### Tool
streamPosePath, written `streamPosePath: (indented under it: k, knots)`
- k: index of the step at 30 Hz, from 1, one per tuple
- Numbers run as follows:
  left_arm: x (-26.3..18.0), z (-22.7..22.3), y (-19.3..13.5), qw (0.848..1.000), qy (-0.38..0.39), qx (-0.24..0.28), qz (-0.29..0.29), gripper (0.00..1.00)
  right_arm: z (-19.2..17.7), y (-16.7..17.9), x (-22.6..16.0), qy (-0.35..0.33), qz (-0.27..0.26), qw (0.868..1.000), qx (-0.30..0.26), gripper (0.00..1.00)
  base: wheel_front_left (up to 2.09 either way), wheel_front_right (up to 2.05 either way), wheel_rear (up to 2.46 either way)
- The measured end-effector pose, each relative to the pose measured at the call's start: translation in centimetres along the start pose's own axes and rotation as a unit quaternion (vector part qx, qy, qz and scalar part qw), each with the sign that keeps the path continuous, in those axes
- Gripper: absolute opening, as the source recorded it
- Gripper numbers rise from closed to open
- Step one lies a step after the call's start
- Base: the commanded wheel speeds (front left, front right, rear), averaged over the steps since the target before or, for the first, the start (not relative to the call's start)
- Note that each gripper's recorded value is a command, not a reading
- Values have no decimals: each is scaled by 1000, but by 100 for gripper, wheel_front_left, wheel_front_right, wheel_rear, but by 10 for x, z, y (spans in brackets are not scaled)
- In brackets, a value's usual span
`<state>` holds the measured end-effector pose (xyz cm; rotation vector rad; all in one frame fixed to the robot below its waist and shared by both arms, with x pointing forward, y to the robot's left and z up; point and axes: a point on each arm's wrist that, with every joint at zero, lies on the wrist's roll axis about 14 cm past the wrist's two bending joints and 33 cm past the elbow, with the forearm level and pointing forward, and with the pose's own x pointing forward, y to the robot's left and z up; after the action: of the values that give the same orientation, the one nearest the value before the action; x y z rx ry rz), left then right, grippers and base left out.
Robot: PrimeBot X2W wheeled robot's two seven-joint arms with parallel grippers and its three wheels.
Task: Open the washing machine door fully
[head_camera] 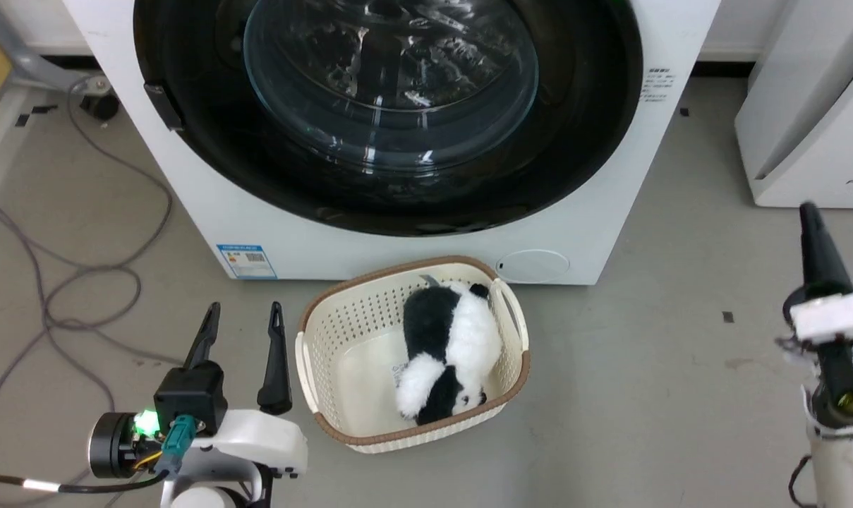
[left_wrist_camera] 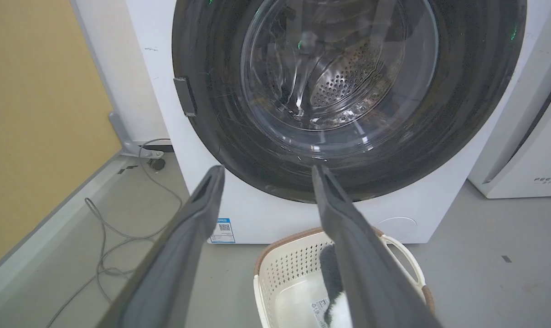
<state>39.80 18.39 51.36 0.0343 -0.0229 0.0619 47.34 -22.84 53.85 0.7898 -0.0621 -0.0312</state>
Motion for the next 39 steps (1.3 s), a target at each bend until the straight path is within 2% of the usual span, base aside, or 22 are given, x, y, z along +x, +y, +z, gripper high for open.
streamPosePath:
  k: [20, 29, 39]
  knots:
    - [27, -14, 4, 1000, -1, 3, 17, 100, 2, 33, 96, 17, 36, 998, 57, 0, 0, 0, 0]
    - [35, -22, 6, 1000, 2, 1, 27, 100, -11, 59, 134, 43, 62, 994, 75, 0, 0, 0, 0]
    - [42, -31, 14, 999, 8, 1, 47, 100, -30, 72, 165, 75, 73, 990, 97, 0, 0, 0, 0]
